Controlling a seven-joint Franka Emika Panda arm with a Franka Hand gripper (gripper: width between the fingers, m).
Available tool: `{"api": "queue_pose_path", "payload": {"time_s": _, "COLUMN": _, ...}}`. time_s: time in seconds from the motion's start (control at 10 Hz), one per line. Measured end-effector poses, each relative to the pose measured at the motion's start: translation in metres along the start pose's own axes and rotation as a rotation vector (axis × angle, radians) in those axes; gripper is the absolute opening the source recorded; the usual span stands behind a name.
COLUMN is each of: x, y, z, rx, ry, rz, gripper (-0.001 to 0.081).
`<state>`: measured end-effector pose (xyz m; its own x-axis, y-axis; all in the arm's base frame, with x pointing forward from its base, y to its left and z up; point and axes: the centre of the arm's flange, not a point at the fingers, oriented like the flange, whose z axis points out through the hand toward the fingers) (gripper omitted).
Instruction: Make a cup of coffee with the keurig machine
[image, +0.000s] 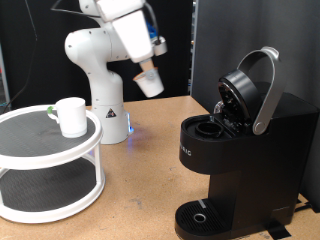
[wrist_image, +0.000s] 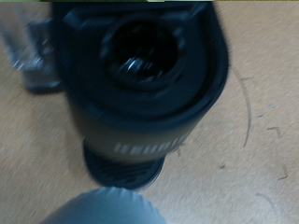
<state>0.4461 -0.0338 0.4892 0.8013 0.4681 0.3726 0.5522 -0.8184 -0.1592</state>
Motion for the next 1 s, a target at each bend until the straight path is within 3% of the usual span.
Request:
{"api": "queue_pose_path", "payload": {"time_s": 0.2, "x": 0.025, "y": -0.014, "z": 0.005, "rx": -0.010, "ry": 0.018, "rz": 0.050, "gripper": 0.0434}}
{"api": "queue_pose_path", "payload": {"time_s": 0.5, "x": 0.056, "y": -0.029, "z": 0.019, "rx": 0.006, "ry": -0.007, "rz": -0.021, "gripper": 0.0434}}
{"api": "queue_pose_path", "payload": {"time_s": 1.0, "x": 0.067, "y": -0.030, "z": 0.030, "rx": 0.023, "ry": -0.020, "rz": -0.048, "gripper": 0.0434}}
